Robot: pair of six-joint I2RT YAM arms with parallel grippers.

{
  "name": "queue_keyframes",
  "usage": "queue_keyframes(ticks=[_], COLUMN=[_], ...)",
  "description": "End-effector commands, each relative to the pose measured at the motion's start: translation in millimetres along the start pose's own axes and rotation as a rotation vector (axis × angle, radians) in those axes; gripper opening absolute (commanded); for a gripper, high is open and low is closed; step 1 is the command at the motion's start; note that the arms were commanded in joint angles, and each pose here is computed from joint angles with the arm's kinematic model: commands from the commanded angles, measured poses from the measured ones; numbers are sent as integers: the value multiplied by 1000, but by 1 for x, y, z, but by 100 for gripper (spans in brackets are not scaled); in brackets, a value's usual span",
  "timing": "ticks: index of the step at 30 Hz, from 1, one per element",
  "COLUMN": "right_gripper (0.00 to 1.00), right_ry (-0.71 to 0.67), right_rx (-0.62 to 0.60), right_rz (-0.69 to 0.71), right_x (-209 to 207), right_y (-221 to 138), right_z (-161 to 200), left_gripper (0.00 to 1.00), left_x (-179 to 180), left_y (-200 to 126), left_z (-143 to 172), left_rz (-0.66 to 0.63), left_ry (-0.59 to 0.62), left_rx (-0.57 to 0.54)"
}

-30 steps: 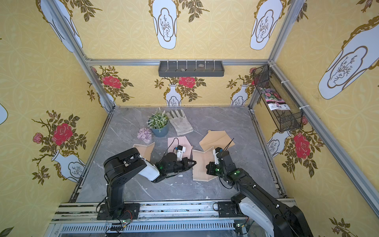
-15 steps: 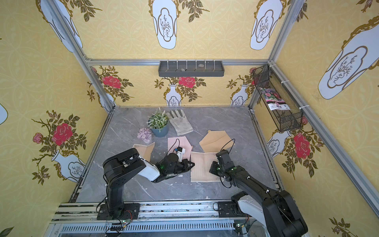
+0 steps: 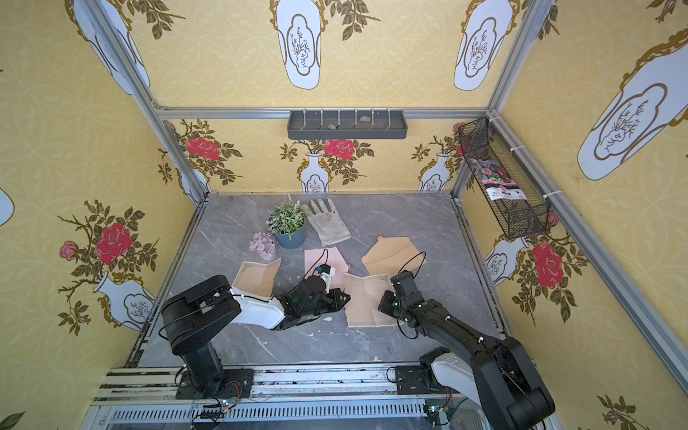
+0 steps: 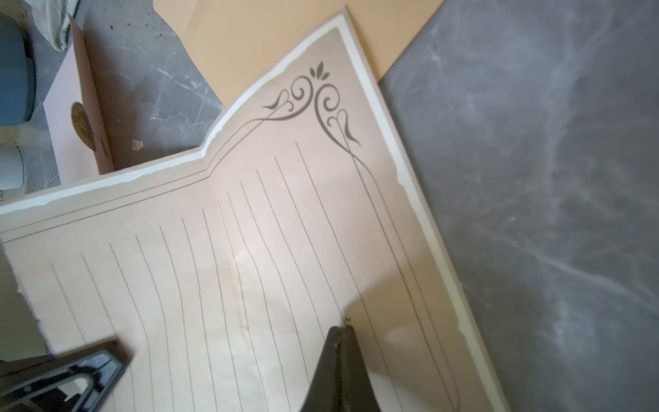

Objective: Take the letter paper out of the envelope
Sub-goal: Place the letter paper at the center of the board.

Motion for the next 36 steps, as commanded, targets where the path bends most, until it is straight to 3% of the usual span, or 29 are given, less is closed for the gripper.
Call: queue_keyframes(ticks=[1,3,7,18,24,29,31,34,36], right_gripper=[0,0,0,0,18,39,49,60,68], right_ry=[12,12,14,-30,-140,-205,-248,-384,-409], right_rx=[22,9,-2,-17,-107,-136,-157,-237,-323], right_rz=[32,27,21,-45,-113,-138,-155,-210,-225], right_x=[-8,-7,-5,15,56,78,87,109,111], right_y=[-4,-7,-11,-29,-68,-78,-82,-98,-113], right_z=[8,7,5,-1,-11,-22,-29,-49,-78], left_gripper=[0,3,24,39,47,51,54,68,71], left_x=[12,14,15,9,-2,-17,-23,-30,-25], left_y=[-1,0,2,-8,-37,-70,-87,-128,-163], left_z=[6,9,12,9,-5,-19,-26,-47,-70], left_rz=[-82,-89,-94,-124,-184,-205,-214,-260,-288], left_ry=[38,42,47,94,170,226,253,310,318], left_rx=[13,20,29,18,-19,-58,-96,-201,-270])
Point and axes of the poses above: each gripper's point midway between its finger pads, its own y axis out along the fingers, its own x axis along the line the jaws close on, z = x × y, the point moved 5 cm from there along -y, back along the fingers
